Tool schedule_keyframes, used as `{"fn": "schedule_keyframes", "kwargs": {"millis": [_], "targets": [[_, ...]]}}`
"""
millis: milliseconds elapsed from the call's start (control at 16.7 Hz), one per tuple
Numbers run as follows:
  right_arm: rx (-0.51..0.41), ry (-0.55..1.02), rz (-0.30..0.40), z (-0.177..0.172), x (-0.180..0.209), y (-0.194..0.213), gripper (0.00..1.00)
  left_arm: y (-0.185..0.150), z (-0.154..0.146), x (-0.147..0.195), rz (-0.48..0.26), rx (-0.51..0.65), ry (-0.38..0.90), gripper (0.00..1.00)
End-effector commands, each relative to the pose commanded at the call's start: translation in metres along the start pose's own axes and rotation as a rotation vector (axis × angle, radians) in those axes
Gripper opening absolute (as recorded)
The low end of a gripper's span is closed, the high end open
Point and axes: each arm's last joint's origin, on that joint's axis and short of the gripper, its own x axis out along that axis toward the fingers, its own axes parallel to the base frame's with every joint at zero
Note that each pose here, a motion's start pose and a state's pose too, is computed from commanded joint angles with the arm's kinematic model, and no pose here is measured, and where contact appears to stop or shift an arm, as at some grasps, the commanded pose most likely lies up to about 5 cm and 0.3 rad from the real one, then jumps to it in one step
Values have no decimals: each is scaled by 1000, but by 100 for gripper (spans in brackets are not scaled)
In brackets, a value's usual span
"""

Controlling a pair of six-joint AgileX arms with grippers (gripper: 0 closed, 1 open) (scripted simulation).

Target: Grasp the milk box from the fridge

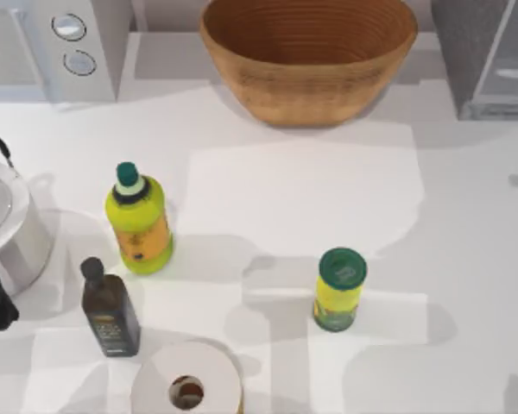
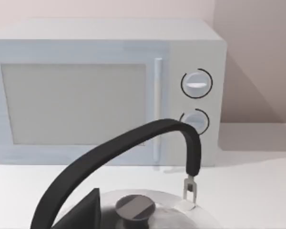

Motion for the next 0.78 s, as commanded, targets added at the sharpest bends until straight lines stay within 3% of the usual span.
{"fn": "schedule_keyframes", "kwargs": {"millis": [180, 360, 540, 780], "targets": [[1, 38, 54, -1, -39, 22, 0, 0, 0, 0, 0, 0, 0, 100], [-24, -117, 71, 27, -82, 35, 0, 0, 0, 0, 0, 0, 0, 100], [-49, -289, 21, 44, -137, 38, 0, 0, 0, 0, 0, 0, 0, 100], [-49, -304, -38, 9, -175, 41, 0, 0, 0, 0, 0, 0, 0, 100]]}}
